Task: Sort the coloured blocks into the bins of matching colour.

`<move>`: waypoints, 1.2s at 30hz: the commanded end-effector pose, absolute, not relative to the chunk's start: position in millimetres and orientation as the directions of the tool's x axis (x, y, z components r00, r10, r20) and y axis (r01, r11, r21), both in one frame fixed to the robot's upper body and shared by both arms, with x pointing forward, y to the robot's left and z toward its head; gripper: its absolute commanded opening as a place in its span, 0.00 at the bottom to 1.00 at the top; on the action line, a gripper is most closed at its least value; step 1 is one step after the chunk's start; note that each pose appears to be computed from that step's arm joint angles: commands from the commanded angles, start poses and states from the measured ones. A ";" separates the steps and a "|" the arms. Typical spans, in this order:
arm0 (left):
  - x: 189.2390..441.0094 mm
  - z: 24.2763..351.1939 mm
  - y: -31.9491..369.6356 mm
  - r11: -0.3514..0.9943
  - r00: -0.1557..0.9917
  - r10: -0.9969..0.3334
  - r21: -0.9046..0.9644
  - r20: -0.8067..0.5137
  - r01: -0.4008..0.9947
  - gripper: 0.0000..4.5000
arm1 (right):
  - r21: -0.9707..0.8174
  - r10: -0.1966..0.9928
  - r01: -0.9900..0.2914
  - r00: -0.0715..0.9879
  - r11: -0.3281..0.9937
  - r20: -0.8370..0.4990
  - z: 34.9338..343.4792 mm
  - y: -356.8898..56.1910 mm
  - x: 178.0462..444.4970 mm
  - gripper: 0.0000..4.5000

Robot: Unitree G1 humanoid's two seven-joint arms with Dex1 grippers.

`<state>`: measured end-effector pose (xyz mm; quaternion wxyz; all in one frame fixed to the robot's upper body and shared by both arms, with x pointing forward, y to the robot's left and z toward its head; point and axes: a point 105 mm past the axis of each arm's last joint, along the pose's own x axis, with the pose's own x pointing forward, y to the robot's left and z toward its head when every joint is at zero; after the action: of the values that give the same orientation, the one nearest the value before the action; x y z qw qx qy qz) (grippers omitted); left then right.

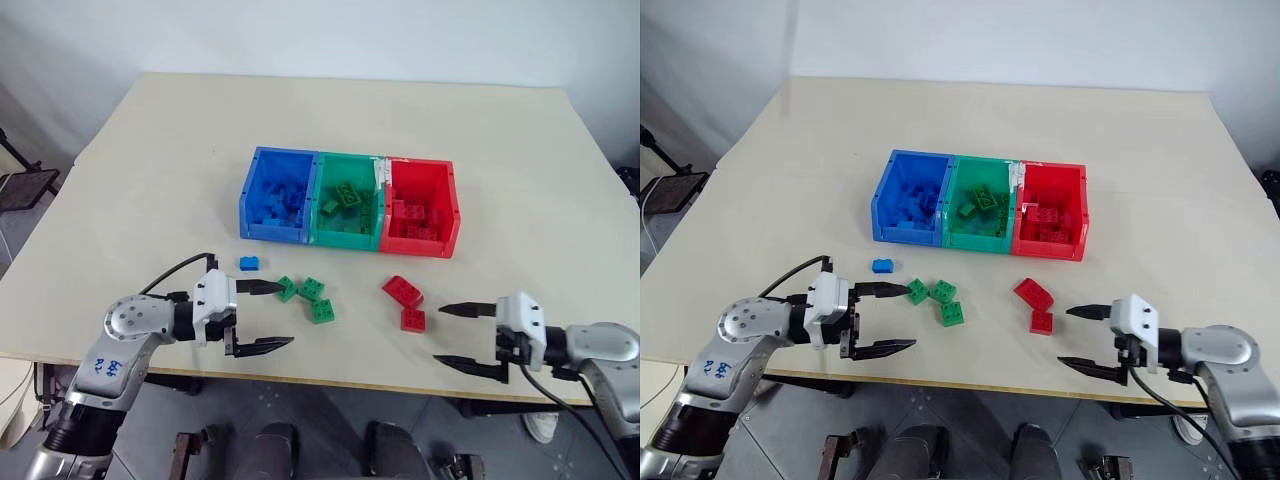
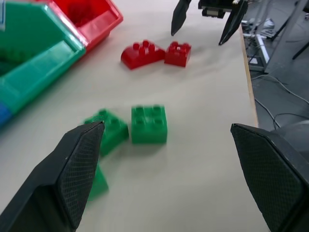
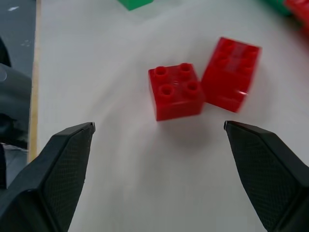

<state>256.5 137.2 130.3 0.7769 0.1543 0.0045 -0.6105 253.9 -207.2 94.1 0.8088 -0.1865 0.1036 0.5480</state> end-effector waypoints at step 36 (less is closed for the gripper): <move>245.6 156.0 191.6 0.597 0.617 -0.786 0.215 -0.032 0.773 1.00 | -0.325 0.595 -0.542 0.799 0.775 0.086 228.6 -178.1 403.6 0.55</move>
<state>249.1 193.8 144.4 0.8955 0.0960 -0.0121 -0.4345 397.8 -173.6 223.2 0.9326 -0.1244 -0.0747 0.3305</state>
